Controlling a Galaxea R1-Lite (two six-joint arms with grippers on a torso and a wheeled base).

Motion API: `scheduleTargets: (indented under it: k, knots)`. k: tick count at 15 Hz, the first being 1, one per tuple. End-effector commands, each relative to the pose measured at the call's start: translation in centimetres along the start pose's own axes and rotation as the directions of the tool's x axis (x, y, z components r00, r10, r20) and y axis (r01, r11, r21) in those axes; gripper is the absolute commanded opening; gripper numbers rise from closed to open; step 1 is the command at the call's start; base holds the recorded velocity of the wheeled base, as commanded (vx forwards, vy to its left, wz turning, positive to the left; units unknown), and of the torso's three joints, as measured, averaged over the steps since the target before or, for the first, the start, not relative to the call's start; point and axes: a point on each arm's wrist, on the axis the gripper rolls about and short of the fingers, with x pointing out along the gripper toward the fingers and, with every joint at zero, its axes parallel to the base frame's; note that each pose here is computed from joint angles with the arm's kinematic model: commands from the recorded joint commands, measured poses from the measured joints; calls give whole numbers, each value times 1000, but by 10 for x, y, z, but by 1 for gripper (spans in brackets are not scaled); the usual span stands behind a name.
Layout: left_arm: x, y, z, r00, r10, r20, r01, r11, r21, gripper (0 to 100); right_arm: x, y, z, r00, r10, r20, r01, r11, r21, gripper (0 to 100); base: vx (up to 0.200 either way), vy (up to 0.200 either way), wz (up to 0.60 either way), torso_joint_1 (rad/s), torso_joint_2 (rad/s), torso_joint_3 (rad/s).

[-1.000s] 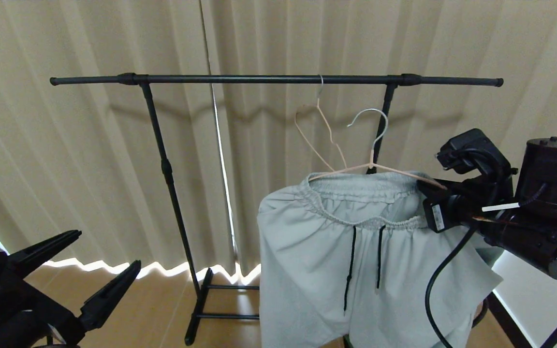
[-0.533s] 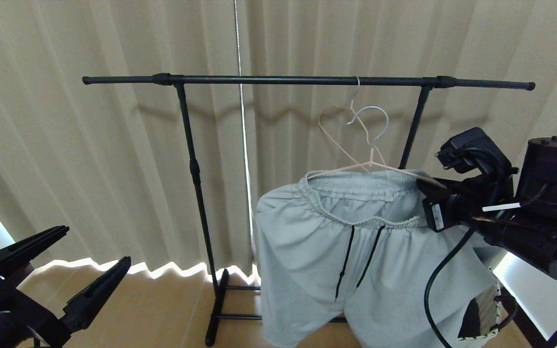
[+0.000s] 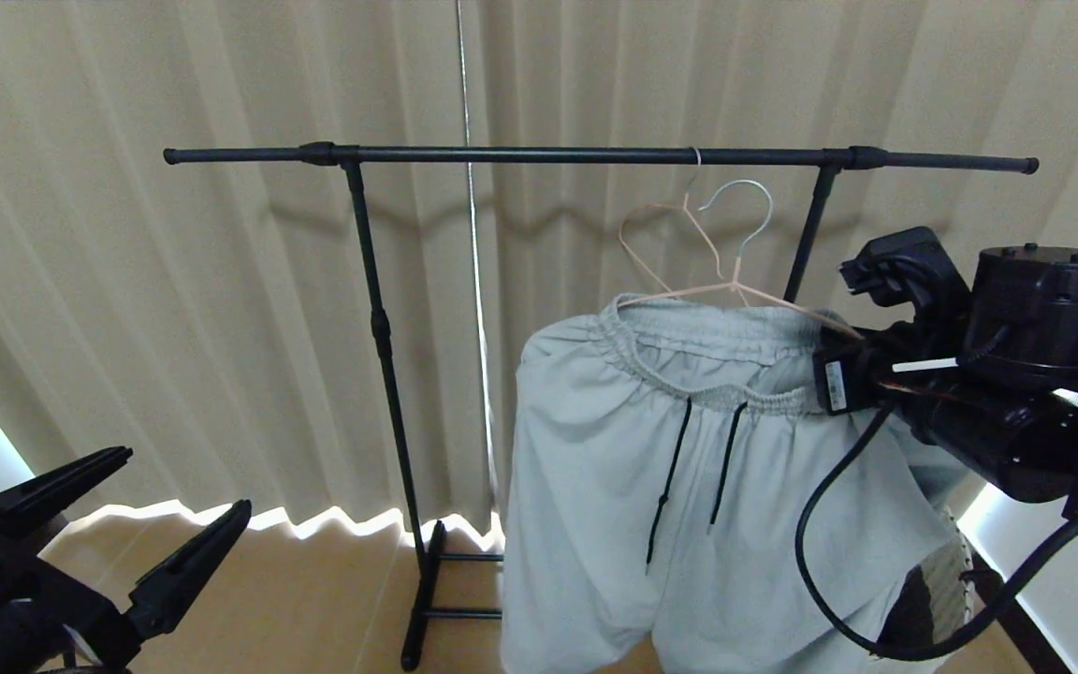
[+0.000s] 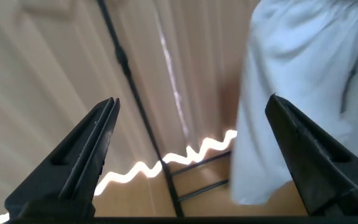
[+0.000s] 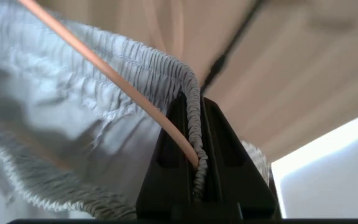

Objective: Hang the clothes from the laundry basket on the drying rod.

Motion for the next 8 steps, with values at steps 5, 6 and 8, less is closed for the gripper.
scheduleTargets:
  k: [5,6,8]
  knots:
    - [6,4,-5,999,27,-43,-28,1000,-4,100,14,17,5,1000,-19,4,18,998,68,0,120,0,0,-1,1,0]
    - [6,4,-4,999,27,-40,-27,1000,-4,100,13,17,5,1000,-16,6,16,998,68,0,200,0,0,-2,-2,12]
    - [5,5,-3,999,28,-32,-28,1000,-3,100,11,16,7,1000,-21,12,21,997,72,0,200,0,0,15,10,-7]
